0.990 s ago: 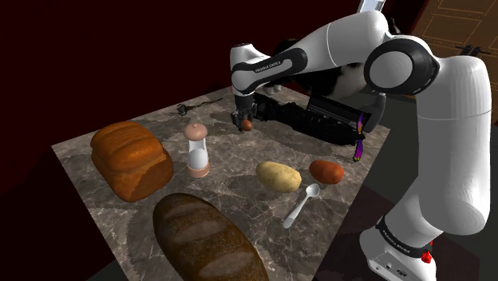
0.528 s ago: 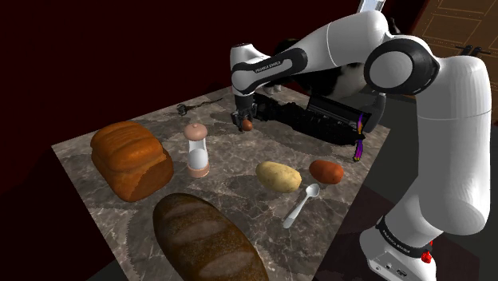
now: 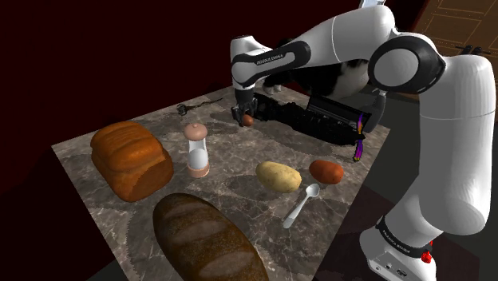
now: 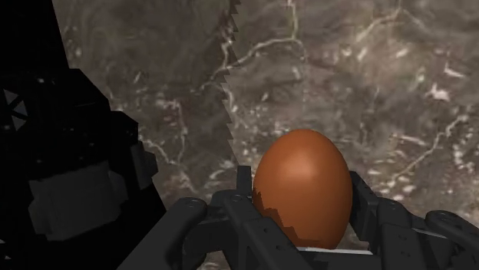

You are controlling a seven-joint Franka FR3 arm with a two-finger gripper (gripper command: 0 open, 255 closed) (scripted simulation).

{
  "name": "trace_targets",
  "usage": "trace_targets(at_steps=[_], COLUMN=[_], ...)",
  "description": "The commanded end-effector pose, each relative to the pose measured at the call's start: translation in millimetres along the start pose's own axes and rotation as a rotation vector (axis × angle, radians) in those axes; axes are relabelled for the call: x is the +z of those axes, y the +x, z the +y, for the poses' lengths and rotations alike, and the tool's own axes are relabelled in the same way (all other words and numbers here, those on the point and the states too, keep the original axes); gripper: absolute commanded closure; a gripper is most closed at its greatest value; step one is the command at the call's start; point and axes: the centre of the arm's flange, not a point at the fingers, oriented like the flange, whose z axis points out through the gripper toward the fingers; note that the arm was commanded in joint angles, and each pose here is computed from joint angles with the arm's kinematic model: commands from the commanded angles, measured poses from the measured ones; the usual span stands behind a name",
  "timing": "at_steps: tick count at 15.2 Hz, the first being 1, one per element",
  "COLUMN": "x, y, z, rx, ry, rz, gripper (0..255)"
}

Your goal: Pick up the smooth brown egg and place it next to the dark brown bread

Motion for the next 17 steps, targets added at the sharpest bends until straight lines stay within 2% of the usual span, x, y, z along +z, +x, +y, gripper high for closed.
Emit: trace_targets(at_steps=[1, 17], x=[-10.8, -94.5], y=[-1.6, -11.0], z=[1.2, 7.3], rx=[0.000, 0.000], ry=[0.000, 0.000], rz=[0.000, 0.000], gripper=[255, 255])
